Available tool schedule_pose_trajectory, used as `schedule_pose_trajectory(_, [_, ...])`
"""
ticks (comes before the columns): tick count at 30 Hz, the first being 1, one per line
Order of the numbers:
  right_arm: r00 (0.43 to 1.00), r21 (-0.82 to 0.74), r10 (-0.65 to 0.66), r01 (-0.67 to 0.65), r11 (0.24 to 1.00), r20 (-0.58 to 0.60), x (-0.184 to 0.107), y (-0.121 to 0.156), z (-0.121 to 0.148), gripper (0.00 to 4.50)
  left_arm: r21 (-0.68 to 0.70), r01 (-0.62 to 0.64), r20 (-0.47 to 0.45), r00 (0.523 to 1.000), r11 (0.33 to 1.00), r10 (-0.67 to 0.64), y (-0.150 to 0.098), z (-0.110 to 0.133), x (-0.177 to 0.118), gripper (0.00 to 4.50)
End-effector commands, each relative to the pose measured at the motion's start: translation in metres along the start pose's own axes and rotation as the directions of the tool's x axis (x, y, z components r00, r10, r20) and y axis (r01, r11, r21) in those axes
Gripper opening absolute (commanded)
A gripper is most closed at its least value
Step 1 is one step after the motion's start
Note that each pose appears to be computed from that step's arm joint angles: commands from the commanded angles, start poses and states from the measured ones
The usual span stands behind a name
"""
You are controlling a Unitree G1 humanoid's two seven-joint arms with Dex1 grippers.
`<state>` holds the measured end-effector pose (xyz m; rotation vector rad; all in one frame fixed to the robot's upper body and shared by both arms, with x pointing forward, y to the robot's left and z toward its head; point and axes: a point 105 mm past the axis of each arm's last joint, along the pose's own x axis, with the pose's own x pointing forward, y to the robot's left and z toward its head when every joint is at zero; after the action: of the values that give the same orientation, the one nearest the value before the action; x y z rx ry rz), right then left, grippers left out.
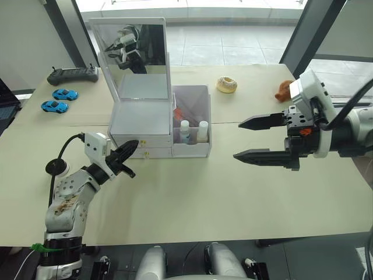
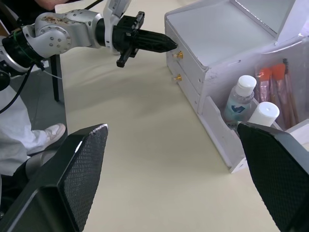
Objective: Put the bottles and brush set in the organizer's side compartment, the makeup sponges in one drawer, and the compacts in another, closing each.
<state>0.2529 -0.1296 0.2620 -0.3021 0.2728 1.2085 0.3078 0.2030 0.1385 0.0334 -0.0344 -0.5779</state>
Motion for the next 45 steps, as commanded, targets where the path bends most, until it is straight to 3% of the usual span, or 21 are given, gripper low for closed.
schedule_pose_trajectory(1, [0.993,0.028,-0.1,0.101,0.994,-0.058,-0.012,-0.015,-0.018,4.5,0.038,0.005,0.011,1.0,0.999,-0.005,0.011,0.016,-0.021,0.02])
schedule_pose_trajectory(2, [0.991,0.051,-0.122,0.125,0.991,-0.055,-0.016,-0.019,-0.023,4.5,0.038,-0.006,-0.004,1.0,0.999,0.006,0.019,0.015,-0.028,0.02])
schedule_pose_trajectory(5, [0.981,0.14,-0.196,0.195,0.971,-0.008,-0.033,-0.03,-0.039,4.5,0.069,-0.034,-0.064,0.997,0.997,0.038,0.042,0.015,-0.052,0.9])
schedule_pose_trajectory(8, [0.967,0.234,-0.244,0.253,0.939,-0.066,-0.052,-0.032,-0.081,4.5,0.139,-0.094,-0.115,0.987,0.986,0.11,0.074,0.021,-0.077,1.86])
schedule_pose_trajectory(10, [0.956,0.28,-0.29,0.289,0.915,-0.041,-0.062,-0.034,-0.094,4.5,0.158,-0.118,-0.137,0.981,0.98,0.14,0.091,0.024,-0.089,2.45])
schedule_pose_trajectory(14, [0.876,0.284,-0.48,0.475,0.833,-0.057,-0.104,-0.049,-0.129,4.5,0.21,-0.232,-0.158,0.951,0.95,0.267,0.138,0.038,-0.121,3.59])
schedule_pose_trajectory(17, [0.844,0.278,-0.53,0.53,0.801,-0.079,-0.116,-0.049,-0.147,4.5,0.214,-0.255,-0.166,0.942,0.943,0.292,0.15,0.039,-0.131,4.48])
schedule_pose_trajectory(24, [0.847,0.254,-0.528,0.523,0.813,-0.054,-0.11,-0.05,-0.148,4.5,0.241,-0.251,-0.152,0.944,0.937,0.292,0.154,0.047,-0.132,4.48])
schedule_pose_trajectory(27, [0.87,0.221,-0.493,0.479,0.85,0.006,-0.096,-0.051,-0.129,4.5,0.233,-0.185,-0.149,0.964,0.955,0.223,0.139,0.05,-0.122,4.48])
schedule_pose_trajectory(29, [0.881,0.247,-0.451,0.41,0.878,0.143,-0.082,-0.05,-0.098,4.5,0.209,-0.113,-0.15,0.978,0.971,0.146,0.12,0.047,-0.111,4.48])
schedule_pose_trajectory(31, [0.914,0.186,-0.358,0.324,0.928,0.19,-0.064,-0.039,-0.074,4.5,0.206,-0.068,-0.149,0.984,0.976,0.1,0.101,0.041,-0.101,4.48])
schedule_pose_trajectory(33, [0.961,0.098,-0.234,0.221,0.97,0.149,-0.04,-0.021,-0.066,4.5,0.201,-0.048,-0.128,0.989,0.978,0.075,0.081,0.033,-0.091,4.48])
schedule_pose_trajectory(38, [0.992,0.009,-0.045,0.044,0.999,0.114,-0.007,0.008,-0.049,4.5,0.161,-0.072,-0.078,0.993,0.984,0.085,0.043,0.021,-0.076,4.48])
schedule_pose_trajectory(41, [0.991,-0.012,-0.002,0.004,1.0,0.134,0.002,0.012,-0.035,4.5,0.093,-0.042,-0.087,0.995,0.995,0.05,0.01,0.006,-0.067,4.48])
schedule_pose_trajectory(45, [0.992,-0.037,0.01,-0.005,0.999,0.127,0.011,0.01,-0.027,4.5,0.026,-0.118,-0.026,0.993,0.993,0.119,-0.025,-0.009,-0.048,4.48])
